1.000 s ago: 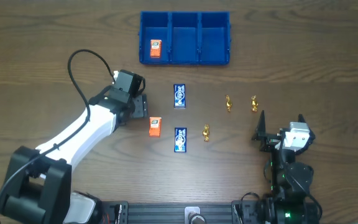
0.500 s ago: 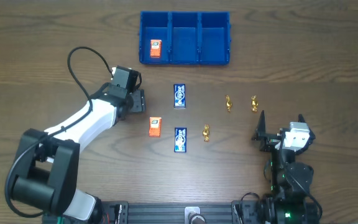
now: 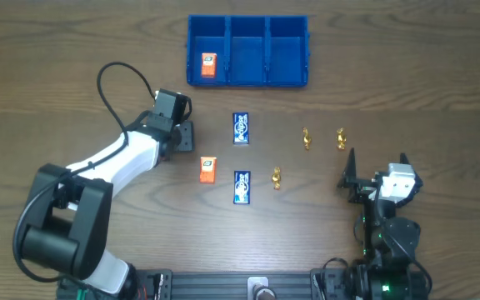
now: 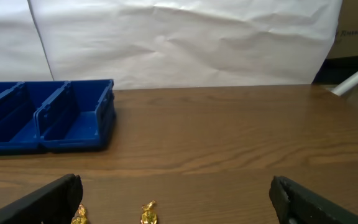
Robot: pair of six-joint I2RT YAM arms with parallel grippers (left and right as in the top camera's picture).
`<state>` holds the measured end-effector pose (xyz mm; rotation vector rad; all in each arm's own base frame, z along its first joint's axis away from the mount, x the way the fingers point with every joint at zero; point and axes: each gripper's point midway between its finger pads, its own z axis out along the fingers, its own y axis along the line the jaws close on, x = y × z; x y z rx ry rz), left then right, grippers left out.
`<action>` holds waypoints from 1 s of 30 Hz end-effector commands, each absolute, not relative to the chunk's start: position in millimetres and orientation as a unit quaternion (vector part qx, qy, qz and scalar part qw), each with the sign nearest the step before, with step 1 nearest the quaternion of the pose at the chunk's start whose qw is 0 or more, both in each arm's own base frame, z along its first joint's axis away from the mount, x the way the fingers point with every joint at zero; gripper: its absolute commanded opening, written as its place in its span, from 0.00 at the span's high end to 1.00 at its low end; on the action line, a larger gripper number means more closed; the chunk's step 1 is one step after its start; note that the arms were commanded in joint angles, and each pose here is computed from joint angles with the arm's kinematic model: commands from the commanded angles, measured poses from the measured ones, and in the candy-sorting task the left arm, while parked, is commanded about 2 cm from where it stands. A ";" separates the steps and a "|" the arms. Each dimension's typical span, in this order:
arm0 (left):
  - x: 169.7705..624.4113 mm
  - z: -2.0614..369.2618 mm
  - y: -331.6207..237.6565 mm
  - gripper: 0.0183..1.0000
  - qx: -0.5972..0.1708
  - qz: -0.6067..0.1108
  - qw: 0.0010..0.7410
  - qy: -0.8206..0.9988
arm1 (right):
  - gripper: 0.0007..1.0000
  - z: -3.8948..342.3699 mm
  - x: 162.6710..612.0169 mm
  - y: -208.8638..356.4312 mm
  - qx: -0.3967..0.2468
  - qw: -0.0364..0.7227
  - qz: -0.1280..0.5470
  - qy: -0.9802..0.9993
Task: Sort Candies Into Trays
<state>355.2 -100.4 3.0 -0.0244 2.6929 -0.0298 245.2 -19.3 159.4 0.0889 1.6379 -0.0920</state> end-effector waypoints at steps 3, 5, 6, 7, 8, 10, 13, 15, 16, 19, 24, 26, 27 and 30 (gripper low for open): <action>358.3 -7.0 -101.3 0.49 -0.005 -0.012 0.211 0.977 | 0.00 158.3 245.0 -19.7 0.034 0.680 -0.046 0.731; 359.4 -6.4 -101.7 0.61 -0.005 -0.013 0.213 0.977 | 0.00 158.3 245.0 -19.7 0.034 0.680 -0.046 0.731; 359.7 -6.1 -101.8 0.65 -0.005 -0.013 0.214 0.977 | 0.00 158.3 245.0 -19.7 0.034 0.680 -0.046 0.731; 360.1 -5.1 -102.3 0.68 -0.006 -0.015 0.215 0.977 | 0.00 158.3 245.0 -19.7 0.034 0.680 -0.046 0.731; 360.5 -3.4 -103.0 0.70 -0.007 -0.017 0.216 0.976 | 0.00 158.3 245.0 -19.7 0.034 0.680 -0.046 0.731; 362.7 3.6 -104.1 0.73 -0.010 -0.021 0.224 0.974 | 0.00 158.3 245.0 -19.7 0.034 0.680 -0.046 0.731; 369.0 32.7 -107.8 0.74 -0.017 -0.035 0.251 0.967 | 0.00 158.3 245.0 -19.7 0.034 0.680 -0.046 0.731; 375.4 71.7 -113.9 0.74 -0.022 -0.048 0.287 0.957 | 0.00 158.3 245.0 -19.7 0.034 0.680 -0.046 0.731; 379.9 96.0 -117.4 0.75 -0.023 -0.052 0.311 0.949 | 0.00 158.3 245.0 -19.7 0.034 0.680 -0.046 0.731; 402.1 165.8 -126.2 0.75 -0.034 -0.055 0.374 0.925 | 0.00 158.3 245.0 -19.7 0.034 0.680 -0.046 0.731; 452.8 231.0 -145.2 0.75 -0.038 -0.062 0.395 0.916 | 0.00 158.3 245.0 -19.7 0.034 0.680 -0.046 0.731; 475.5 235.9 -154.5 0.75 -0.034 -0.053 0.376 0.924 | 0.00 158.3 245.0 -19.7 0.034 0.680 -0.046 0.731; 483.4 233.8 -157.7 0.75 -0.033 -0.049 0.366 0.929 | 0.00 158.3 245.0 -19.7 0.034 0.680 -0.046 0.731; 502.3 212.7 -169.2 0.75 -0.027 -0.044 0.332 0.942 | 0.00 158.3 245.0 -19.7 0.034 0.680 -0.046 0.731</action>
